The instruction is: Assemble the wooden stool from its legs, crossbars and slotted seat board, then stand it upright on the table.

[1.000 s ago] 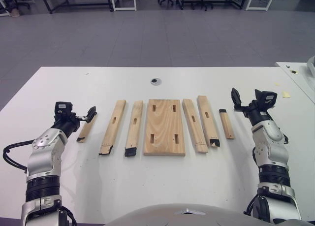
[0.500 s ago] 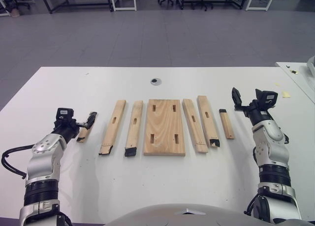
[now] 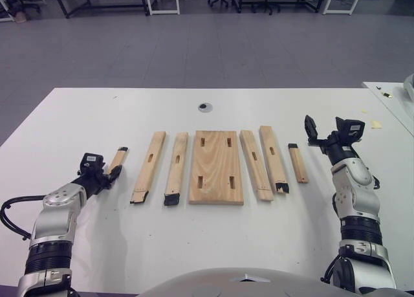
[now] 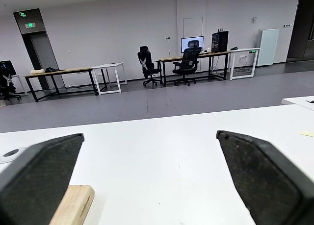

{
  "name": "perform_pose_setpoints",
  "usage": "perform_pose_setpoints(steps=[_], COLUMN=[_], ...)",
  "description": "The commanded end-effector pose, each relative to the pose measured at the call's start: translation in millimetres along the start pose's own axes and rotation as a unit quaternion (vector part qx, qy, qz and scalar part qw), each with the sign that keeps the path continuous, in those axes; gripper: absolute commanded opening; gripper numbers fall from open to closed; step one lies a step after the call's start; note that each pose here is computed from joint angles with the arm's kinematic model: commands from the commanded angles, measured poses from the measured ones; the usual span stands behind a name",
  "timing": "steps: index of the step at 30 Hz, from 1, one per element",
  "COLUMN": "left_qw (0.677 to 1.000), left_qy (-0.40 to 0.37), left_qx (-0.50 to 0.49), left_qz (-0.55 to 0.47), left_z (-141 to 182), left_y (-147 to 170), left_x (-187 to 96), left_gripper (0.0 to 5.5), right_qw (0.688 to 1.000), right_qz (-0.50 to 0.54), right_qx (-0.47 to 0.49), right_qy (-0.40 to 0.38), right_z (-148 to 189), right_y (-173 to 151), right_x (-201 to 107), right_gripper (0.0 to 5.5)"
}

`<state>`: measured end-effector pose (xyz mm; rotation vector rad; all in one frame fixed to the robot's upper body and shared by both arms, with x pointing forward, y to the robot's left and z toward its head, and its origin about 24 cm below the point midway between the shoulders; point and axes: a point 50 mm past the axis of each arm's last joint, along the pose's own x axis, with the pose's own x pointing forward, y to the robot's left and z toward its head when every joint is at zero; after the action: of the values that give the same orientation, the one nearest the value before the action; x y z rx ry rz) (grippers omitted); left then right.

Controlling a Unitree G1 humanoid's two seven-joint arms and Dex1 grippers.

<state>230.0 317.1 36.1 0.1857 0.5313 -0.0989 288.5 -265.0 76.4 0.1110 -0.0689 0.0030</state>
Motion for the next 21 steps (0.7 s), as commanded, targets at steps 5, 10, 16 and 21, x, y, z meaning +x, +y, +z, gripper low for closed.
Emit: perform_pose_setpoints(steps=[5,10,16,21], left_qw=[0.999,1.0,0.883,0.811], left_qy=[0.04,-0.026,-0.405,-0.485], left_qx=[0.014,0.007,0.07,0.105], left_qz=[-0.018,0.004,-0.226,-0.31], left_z=[-14,8,175,211], left_y=[-6,-3,-122,-170], left_x=[-3,3,4,-13], left_gripper=[1.49,1.32,1.29,1.29], right_qw=[1.0,0.999,0.885,0.807], right_qz=[-0.001,0.026,0.339,0.411], right_qx=[-0.018,-0.021,0.317,0.424], right_qy=[0.001,0.01,-0.033,0.007], right_z=[5,6,96,124], right_y=[-5,6,156,192], right_x=[1,5,30,19], right_gripper=[5.04,5.04,5.04,5.04])
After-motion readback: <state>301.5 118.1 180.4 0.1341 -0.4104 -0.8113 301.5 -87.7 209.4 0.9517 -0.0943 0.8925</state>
